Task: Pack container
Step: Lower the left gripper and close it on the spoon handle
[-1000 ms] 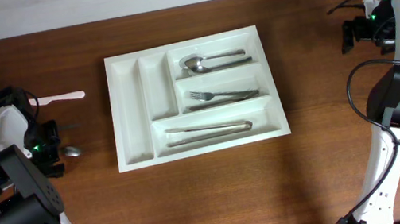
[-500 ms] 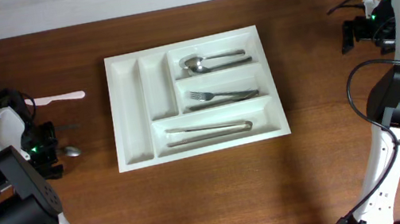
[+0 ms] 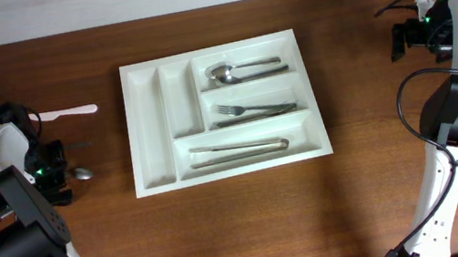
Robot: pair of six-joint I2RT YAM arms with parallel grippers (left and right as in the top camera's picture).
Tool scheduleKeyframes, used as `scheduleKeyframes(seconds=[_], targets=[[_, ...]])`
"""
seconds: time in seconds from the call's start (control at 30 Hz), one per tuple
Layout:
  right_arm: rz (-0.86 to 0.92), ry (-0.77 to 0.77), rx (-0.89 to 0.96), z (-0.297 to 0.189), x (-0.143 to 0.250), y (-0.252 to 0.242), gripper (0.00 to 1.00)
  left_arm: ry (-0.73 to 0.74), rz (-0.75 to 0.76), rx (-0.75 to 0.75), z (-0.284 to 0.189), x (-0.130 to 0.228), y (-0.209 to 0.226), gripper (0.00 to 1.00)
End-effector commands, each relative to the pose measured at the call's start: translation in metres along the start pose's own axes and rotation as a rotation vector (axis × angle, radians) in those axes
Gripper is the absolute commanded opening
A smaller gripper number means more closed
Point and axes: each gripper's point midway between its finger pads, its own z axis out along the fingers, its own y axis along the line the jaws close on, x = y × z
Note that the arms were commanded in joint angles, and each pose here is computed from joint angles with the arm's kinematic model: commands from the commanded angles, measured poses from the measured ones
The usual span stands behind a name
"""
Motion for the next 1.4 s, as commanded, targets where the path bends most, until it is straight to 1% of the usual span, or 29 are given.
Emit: scheduleKeyframes(seconds=[0.0, 0.43, 0.57, 0.67, 0.77, 1.17, 1.37], targets=[[-0.010, -0.035, 0.003, -0.013, -0.003, -0.001, 0.99, 0.010, 0.049, -0.004, 0.008, -0.001, -0.004, 0.99], [-0.010, -0.036, 0.003, -0.013, -0.003, -0.001, 0.99, 0.007, 0.049, 0.006, 0.008, -0.002, -0.006, 1.00], [-0.010, -0.035, 0.003, -0.013, -0.003, -0.001, 0.99, 0.001, 0.111, 0.021, 0.008, -0.003, -0.010, 1.00], [-0.010, -0.035, 0.003, -0.013, -0.003, -0.001, 0.99, 0.003, 0.111, 0.021, 0.008, -0.003, -0.010, 1.00], [-0.010, -0.035, 0.004, -0.012, -0.003, -0.001, 0.99, 0.003, 0.120, 0.021, 0.008, -0.003, -0.010, 0.96], [-0.010, -0.035, 0.003, -0.013, -0.003, -0.001, 0.99, 0.004, 0.128, 0.029, 0.008, -0.003, -0.012, 0.98], [-0.010, -0.035, 0.004, -0.013, -0.003, -0.001, 0.98, -0.002, 0.155, 0.043, 0.008, -0.003, -0.015, 0.98]])
